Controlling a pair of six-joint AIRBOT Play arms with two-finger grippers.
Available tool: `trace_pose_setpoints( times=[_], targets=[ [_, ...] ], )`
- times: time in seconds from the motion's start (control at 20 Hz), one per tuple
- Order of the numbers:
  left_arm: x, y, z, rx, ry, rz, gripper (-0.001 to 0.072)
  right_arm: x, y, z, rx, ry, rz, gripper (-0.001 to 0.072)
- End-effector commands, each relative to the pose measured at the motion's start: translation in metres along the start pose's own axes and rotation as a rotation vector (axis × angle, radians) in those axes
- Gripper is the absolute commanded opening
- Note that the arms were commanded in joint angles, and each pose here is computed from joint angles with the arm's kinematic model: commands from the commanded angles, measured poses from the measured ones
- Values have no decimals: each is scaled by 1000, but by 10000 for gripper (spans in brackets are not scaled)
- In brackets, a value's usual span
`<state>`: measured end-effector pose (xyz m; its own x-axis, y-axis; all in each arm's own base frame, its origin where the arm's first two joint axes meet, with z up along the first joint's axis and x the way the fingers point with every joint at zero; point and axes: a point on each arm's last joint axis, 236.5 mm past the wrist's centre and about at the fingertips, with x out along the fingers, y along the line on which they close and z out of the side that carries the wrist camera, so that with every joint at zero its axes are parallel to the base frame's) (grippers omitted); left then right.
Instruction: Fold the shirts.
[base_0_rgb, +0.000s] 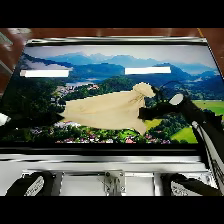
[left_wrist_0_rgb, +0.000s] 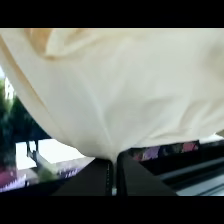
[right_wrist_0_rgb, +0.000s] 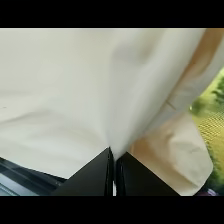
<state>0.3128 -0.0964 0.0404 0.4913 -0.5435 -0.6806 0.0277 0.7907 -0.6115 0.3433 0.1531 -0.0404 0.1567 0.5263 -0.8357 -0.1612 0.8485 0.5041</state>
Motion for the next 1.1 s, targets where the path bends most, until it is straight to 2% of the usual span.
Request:
trace_pose_setpoints(
  times=[0.0, 0.15, 0.25, 0.4, 0.55, 0.7, 0.85, 1.05],
  targets=[
    [-96, -81, 87, 240, -376, -32, 35, -101, 44, 43, -303, -225, -89, 67],
    [-243, -188, 133, 399, -808, -115, 36, -274, 137, 88, -479, -734, -127, 67],
    [-328, -245, 129, 498, -1027, -168, 37, -390, 200, 77, -565, -1052, -107, 67],
    [-384, -288, 106, 595, -1138, -209, 37, -483, 252, 35, -627, -1273, -62, 67],
    [-389, -290, 96, 627, -1138, -187, 36, -487, 262, 13, -641, -1230, -46, 68],
    [-350, -252, 91, 661, -964, -4, 37, -459, 240, 13, -594, -1098, -99, 67],
    [-317, -189, 90, 554, -802, 190, 37, -421, 193, 31, -493, -928, -217, 67],
    [-266, -133, 93, 436, -668, 258, 37, -338, 153, 87, -403, -685, -203, 68]
  ],
)
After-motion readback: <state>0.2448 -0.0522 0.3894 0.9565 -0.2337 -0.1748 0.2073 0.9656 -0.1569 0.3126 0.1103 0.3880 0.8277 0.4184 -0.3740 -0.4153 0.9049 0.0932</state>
